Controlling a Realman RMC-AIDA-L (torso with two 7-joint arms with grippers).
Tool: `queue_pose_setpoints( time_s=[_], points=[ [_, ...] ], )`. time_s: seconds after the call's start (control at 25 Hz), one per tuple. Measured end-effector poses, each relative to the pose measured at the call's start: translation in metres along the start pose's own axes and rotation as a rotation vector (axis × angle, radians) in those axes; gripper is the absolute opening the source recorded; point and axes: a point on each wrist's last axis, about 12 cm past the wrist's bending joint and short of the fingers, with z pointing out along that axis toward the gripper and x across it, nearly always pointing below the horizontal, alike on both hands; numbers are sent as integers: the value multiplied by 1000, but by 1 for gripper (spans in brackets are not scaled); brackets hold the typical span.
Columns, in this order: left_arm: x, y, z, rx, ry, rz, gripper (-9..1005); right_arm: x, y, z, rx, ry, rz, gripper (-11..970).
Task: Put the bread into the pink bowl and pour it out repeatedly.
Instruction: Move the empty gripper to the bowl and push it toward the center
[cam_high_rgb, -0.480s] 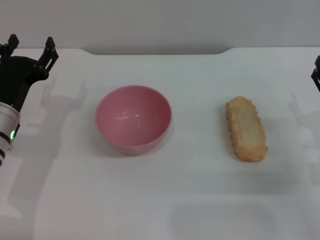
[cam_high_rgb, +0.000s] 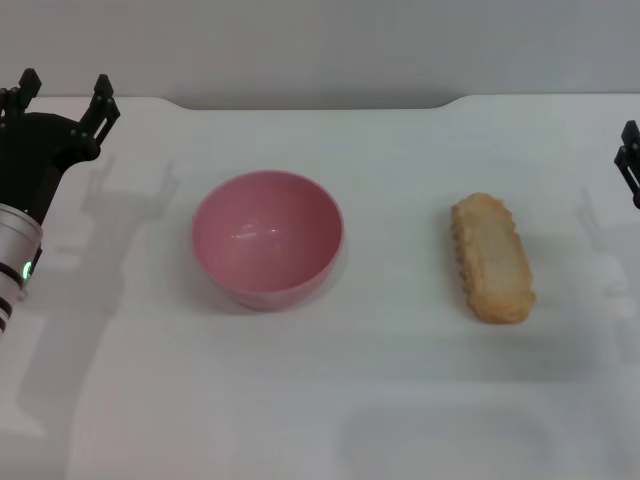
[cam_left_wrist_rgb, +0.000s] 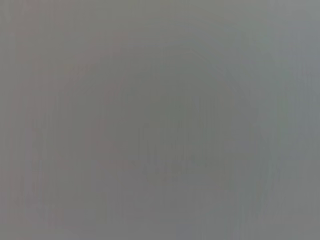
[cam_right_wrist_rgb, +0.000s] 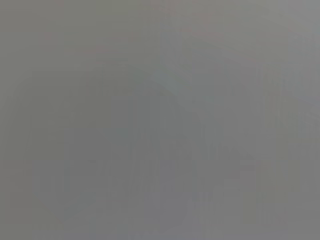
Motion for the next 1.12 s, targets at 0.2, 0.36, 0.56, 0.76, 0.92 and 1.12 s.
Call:
queue_pose_setpoints(
  time_s=[0.2,0.36,0.56,0.76,0.92,1.12],
  points=[
    [0,-2,0,11,2,0,845,1,1,1,2,17,13,786],
    [-6,-11,-3,45,-1,-34,844,1,-4,0,57,18,50,783],
    [-15,-28,2,106,140,-25,844,2,-6,-2,85,21,109,779],
    [-54,-48,6,142,308,67,844,3,-8,-3,88,26,171,775],
    [-78,-63,4,173,524,201,843,4,-8,-1,83,38,173,772],
    [-81,-75,0,211,664,214,843,5,-7,2,83,58,181,769]
  ],
)
